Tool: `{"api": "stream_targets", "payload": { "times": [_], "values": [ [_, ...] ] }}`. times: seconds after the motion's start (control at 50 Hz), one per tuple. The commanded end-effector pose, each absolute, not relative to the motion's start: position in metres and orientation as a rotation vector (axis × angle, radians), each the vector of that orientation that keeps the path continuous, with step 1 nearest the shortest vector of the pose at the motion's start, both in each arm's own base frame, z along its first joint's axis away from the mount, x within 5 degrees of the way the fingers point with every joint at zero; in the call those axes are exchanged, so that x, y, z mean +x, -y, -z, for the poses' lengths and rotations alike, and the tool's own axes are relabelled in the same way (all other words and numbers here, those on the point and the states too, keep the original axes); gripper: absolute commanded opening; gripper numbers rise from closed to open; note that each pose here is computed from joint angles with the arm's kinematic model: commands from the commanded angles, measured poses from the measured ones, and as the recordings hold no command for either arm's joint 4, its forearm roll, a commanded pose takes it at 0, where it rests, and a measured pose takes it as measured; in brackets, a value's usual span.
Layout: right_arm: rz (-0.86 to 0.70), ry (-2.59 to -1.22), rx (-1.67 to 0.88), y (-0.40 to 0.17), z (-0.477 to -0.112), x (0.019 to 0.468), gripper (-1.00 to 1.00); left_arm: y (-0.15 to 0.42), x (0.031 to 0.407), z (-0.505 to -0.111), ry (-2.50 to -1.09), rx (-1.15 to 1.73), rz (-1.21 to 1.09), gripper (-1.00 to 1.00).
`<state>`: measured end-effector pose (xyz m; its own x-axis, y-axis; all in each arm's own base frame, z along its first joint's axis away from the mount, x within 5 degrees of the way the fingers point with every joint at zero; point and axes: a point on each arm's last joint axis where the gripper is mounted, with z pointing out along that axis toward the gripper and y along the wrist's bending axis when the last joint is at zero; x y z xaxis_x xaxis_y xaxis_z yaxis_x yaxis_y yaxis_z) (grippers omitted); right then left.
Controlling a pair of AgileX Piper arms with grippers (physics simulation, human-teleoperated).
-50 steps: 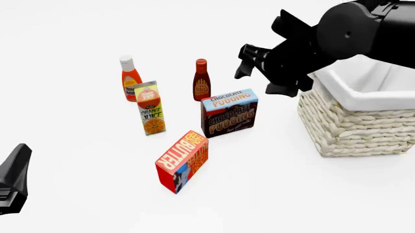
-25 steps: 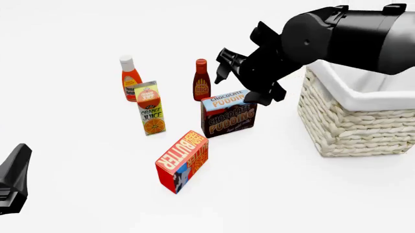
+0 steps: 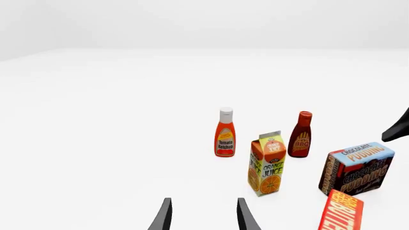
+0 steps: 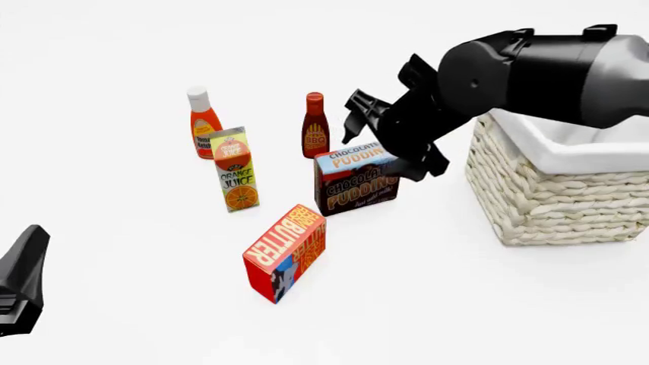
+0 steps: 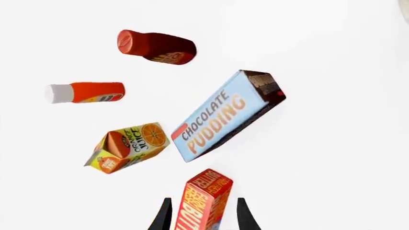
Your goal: Pick the butter and place it in the basket.
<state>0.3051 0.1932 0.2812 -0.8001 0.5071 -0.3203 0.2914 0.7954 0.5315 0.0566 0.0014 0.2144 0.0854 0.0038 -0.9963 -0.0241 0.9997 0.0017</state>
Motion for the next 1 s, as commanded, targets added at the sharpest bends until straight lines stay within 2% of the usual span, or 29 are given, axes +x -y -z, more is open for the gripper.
{"api": "stream_targets", "payload": {
  "times": [0.02, 0.42, 1.0],
  "values": [
    [-0.657, -2.535, 0.642, -0.197, -0.279, 0.305, 1.0, -0.001, 0.057, -0.214, -1.485, -0.017, -0.021, 1.0],
    [-0.621, -2.611, 0.566, -0.224, -0.267, 0.309, 1.0, -0.001, 0.057, -0.214, -1.485, -0.017, -0.021, 1.0],
    [-0.588, -2.622, 0.539, -0.214, -0.264, 0.306, 1.0, -0.001, 0.057, -0.214, -1.485, -0.017, -0.021, 1.0]
  ]
}}
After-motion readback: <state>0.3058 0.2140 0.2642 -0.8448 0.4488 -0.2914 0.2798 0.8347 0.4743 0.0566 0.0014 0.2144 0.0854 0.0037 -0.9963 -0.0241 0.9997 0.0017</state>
